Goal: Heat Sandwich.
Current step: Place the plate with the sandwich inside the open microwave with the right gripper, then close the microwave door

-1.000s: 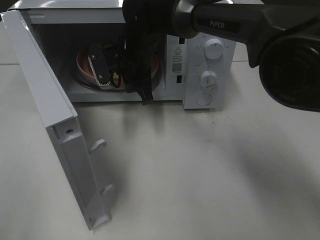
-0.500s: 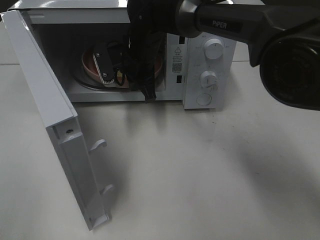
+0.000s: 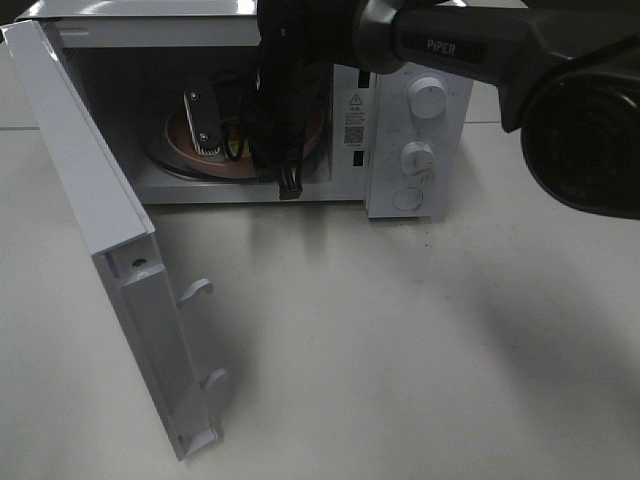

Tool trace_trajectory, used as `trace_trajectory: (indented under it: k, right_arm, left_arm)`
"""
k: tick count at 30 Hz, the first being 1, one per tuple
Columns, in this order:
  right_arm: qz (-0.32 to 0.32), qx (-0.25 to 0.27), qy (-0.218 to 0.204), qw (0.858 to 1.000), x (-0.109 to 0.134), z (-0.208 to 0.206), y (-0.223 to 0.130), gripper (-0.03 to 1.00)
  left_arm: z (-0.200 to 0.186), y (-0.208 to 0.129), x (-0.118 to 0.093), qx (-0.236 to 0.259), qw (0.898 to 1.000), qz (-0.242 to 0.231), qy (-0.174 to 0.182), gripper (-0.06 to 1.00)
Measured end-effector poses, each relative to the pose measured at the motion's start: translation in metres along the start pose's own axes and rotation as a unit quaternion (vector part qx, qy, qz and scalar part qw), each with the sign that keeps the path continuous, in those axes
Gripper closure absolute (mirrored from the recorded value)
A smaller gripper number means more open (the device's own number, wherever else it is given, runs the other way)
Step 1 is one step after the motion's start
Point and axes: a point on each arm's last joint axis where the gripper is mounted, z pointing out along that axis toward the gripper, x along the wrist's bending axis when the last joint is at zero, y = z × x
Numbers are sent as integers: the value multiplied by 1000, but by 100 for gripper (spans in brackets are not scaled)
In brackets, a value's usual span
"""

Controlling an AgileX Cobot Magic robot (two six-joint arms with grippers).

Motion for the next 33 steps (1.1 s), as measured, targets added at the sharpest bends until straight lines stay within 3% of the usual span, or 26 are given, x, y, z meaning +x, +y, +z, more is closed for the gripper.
trace_trajectory:
  k: [1, 2, 6, 18, 33]
  right_arm:
    - [13, -3, -7, 1000, -2, 0, 1, 36]
    - [13, -3, -7, 1000, -2, 0, 1, 36]
    - [27, -11, -7, 1000, -2, -1, 2, 18]
    - [33, -13, -6, 999, -2, -1, 2, 18]
    - [50, -43, -58, 996, 22, -7, -5, 20]
  left_arm:
    - [0, 0, 0, 0, 1000, 0, 0, -5]
    - [0, 0, 0, 0, 1000, 0, 0, -5]
    - [0, 0, 0, 0, 1000, 0, 0, -5]
    - [0, 0, 0, 0, 1000, 0, 0, -5]
    - [0, 0, 0, 0, 1000, 0, 0, -5]
